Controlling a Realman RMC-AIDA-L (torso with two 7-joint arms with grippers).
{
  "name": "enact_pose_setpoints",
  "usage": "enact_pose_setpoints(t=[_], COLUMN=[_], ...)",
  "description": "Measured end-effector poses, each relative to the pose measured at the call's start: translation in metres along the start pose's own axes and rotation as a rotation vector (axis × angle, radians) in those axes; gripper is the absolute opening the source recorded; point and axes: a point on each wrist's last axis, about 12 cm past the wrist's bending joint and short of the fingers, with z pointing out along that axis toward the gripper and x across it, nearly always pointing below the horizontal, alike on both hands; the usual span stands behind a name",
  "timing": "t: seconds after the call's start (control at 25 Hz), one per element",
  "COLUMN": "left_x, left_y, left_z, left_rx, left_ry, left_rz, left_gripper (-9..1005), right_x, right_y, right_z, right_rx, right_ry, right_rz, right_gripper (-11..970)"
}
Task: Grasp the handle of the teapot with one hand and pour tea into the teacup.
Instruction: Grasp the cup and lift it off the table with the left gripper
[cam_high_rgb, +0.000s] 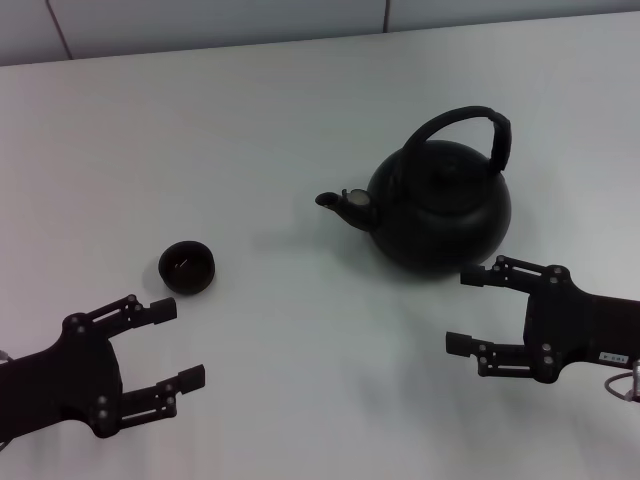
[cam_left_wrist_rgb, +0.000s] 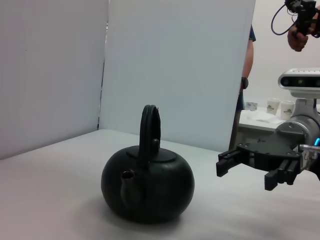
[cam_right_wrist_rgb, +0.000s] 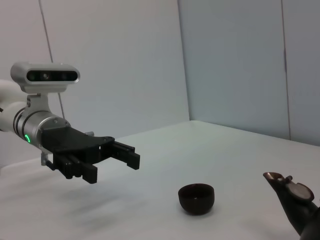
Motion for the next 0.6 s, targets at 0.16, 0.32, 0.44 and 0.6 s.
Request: enact_pose_setpoints(t=[0.16, 0.32, 0.44, 0.6], left_x=[-0.0004, -0.0008, -0.0007, 0.0001], left_y=[0.0001, 0.0006, 0.0011, 0.0015], left_z=[0.0014, 0.0020, 0.0024, 0.0029], left_rx=[0.011, 0.013, 0.012, 0.011], left_ry=[0.005, 0.007, 0.010, 0.019], left_rz=[-0.008, -0.007, -0.007, -0.012], left_gripper=[797, 793, 791, 787], right_x=[0.0005, 0.0008, 0.0008, 0.0012], right_y=[-0.0006, -0.0015, -0.0016, -0.0017], right_z=[-0.0001, 0.0002, -0.0003, -0.0011], right_rx=[-0.005, -0.008, -0.006, -0.004], right_ry=[0.016, 0.027, 0.029, 0.032], right_rz=[-0.005, -0.009, -0.014, -0.019], right_gripper=[817, 816, 816, 817])
